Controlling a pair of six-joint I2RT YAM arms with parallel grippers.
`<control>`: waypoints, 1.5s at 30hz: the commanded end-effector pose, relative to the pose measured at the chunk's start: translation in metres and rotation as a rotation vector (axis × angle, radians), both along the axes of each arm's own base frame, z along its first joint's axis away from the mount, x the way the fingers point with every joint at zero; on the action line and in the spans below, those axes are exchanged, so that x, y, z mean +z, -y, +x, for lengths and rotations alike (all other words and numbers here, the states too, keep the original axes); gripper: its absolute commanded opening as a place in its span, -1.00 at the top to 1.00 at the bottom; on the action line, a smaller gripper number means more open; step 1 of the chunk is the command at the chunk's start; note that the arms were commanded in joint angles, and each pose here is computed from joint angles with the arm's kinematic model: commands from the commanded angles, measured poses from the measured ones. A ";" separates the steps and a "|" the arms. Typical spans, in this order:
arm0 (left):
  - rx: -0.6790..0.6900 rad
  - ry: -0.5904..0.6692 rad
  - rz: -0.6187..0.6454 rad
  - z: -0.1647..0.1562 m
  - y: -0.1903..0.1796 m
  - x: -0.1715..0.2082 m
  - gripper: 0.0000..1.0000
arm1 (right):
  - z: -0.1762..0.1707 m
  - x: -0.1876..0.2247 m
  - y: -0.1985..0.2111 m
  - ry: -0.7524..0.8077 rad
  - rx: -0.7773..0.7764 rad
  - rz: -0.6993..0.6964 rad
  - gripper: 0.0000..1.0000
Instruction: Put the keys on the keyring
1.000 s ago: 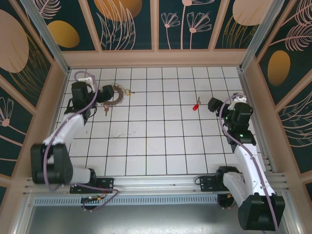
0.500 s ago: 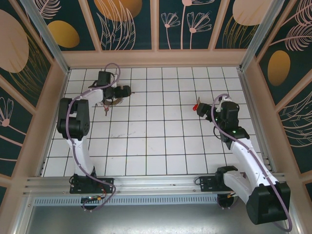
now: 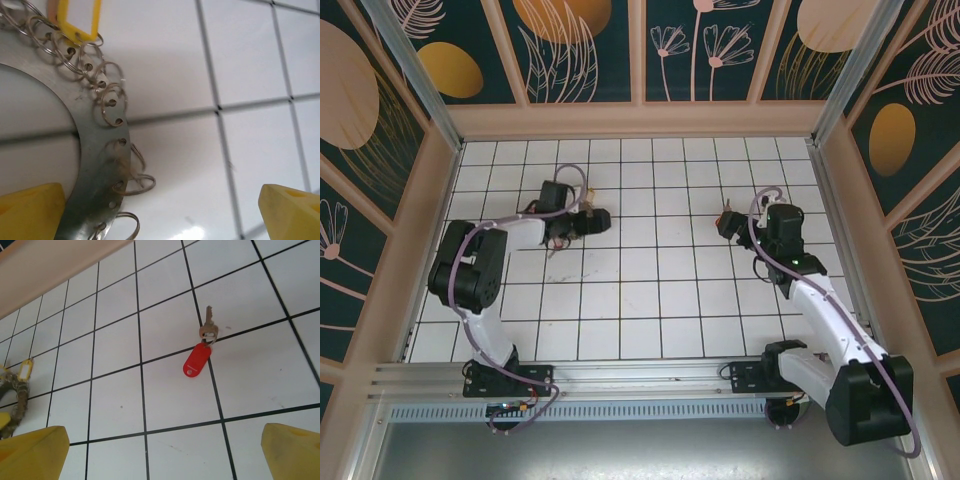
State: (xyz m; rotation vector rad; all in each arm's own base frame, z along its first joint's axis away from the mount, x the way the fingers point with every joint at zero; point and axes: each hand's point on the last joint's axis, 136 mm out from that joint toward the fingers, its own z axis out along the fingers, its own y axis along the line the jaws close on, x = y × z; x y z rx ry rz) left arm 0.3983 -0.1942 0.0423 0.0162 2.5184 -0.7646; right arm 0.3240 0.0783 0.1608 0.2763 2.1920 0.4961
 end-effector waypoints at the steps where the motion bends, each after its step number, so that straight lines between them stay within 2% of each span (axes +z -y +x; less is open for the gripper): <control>1: 0.035 -0.126 -0.158 -0.043 0.041 0.003 -0.98 | 0.013 0.023 -0.009 0.053 -0.001 0.043 -0.98; 5: 0.067 -0.279 -0.233 -0.095 0.074 -0.011 -0.98 | 0.017 0.010 0.007 -0.001 -0.118 0.028 -0.98; 7: 0.062 -0.286 -0.283 -0.111 0.085 0.003 -0.98 | 0.016 0.002 0.011 -0.030 -0.135 0.012 -0.97; 9: 0.054 -0.258 -0.297 -0.115 0.086 0.023 -0.98 | 0.014 -0.004 0.001 -0.043 -0.069 0.014 -0.91; 12: 0.000 -0.132 -0.221 -0.107 0.078 0.069 -0.98 | 0.008 -0.010 -0.029 -0.066 0.122 0.048 -0.69; 15: -0.108 -0.002 -0.217 -0.103 0.068 0.126 -0.97 | -0.002 -0.013 -0.063 -0.092 0.341 0.081 -0.33; 17: -0.145 0.041 -0.252 -0.100 0.053 0.151 -0.98 | -0.012 -0.012 -0.089 -0.068 0.487 0.043 -0.24; 18: -0.149 0.057 -0.248 -0.096 0.040 0.158 -0.98 | -0.026 -0.007 -0.109 -0.004 0.639 0.011 -0.24; 19: -0.147 0.076 -0.218 -0.092 0.025 0.161 -0.98 | -0.049 -0.003 -0.135 0.086 0.839 -0.041 -0.26; 21: -0.132 0.105 -0.120 -0.081 -0.004 0.160 -0.98 | -0.094 -0.005 -0.169 0.254 1.138 -0.191 -0.29; 23: -0.129 0.138 -0.023 -0.070 -0.023 0.159 -0.97 | -0.118 -0.010 -0.186 0.375 1.286 -0.281 -0.30; 25: -0.123 0.188 0.052 -0.061 -0.035 0.151 -0.97 | -0.126 -0.013 -0.197 0.437 1.359 -0.314 -0.30; 27: -0.118 0.231 0.085 -0.054 -0.039 0.143 -0.98 | -0.141 -0.022 -0.208 0.469 1.494 -0.334 -0.28; 33: -0.082 0.255 0.177 -0.048 -0.053 0.094 -0.98 | -0.134 -0.064 -0.230 0.425 1.559 -0.520 -0.23; 36: -0.052 0.255 0.228 -0.047 -0.062 0.080 -0.98 | -0.122 -0.074 -0.232 0.406 1.543 -0.563 -0.15; 38: -0.036 0.263 0.225 -0.050 -0.065 0.072 -0.97 | -0.103 -0.067 -0.230 0.385 1.469 -0.528 0.00; 40: -0.050 0.285 0.194 -0.054 -0.061 0.071 -0.98 | -0.090 -0.054 -0.224 0.402 1.421 -0.464 0.04; 42: -0.084 0.316 0.172 -0.054 -0.055 0.080 -0.98 | -0.084 -0.050 -0.222 0.443 1.401 -0.498 0.03; 45: -0.089 0.342 0.173 -0.053 -0.054 0.083 -0.98 | -0.093 -0.060 -0.234 0.464 1.470 -0.556 0.08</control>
